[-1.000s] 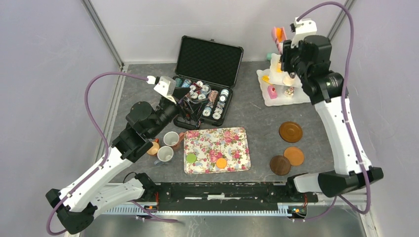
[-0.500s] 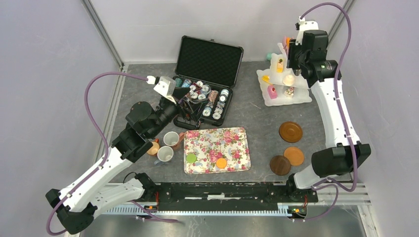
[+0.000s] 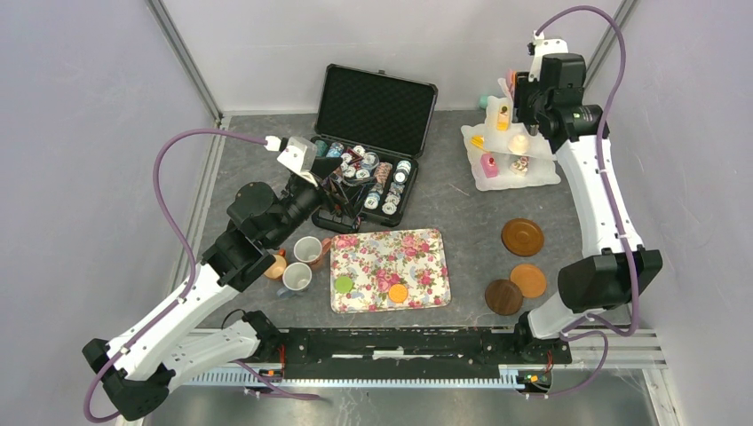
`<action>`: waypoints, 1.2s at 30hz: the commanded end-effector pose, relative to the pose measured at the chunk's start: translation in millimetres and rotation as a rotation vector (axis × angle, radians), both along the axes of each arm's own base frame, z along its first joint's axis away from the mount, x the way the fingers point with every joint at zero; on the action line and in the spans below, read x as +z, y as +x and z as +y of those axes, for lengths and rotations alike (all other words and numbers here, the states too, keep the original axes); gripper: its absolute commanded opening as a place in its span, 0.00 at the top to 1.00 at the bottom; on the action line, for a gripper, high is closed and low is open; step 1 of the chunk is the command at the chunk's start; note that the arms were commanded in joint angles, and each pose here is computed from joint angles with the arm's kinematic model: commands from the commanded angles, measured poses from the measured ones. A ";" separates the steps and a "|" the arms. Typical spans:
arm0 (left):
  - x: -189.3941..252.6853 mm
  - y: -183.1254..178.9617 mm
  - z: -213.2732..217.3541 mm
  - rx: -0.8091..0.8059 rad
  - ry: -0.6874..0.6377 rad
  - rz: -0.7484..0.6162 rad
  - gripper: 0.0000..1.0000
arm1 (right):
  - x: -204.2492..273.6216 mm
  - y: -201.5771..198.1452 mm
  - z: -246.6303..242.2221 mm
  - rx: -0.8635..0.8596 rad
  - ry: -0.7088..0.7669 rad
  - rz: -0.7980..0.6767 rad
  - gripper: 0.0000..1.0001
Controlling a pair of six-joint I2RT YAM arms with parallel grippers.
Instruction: Serve the afternoon tea
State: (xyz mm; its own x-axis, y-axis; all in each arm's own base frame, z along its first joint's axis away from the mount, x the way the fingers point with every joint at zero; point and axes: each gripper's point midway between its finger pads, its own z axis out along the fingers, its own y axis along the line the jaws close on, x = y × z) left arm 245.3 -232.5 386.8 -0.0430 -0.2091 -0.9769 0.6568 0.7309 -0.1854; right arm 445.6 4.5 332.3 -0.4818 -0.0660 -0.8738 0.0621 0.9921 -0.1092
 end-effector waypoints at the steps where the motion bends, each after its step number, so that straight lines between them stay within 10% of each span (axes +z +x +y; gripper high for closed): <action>1: 20.8 -1.8 2.1 0.002 -0.020 -0.057 0.00 | 34.9 9.8 -1.8 0.003 -0.006 -0.100 0.50; 18: 23.8 -3.8 3.1 -0.002 -0.029 -0.062 0.00 | 71.3 -42.8 42.9 0.288 0.051 -0.214 0.50; 36: 24.3 -3.2 5.5 0.011 -0.034 -0.063 0.00 | -111.7 -222.9 201.9 0.875 0.166 0.255 0.49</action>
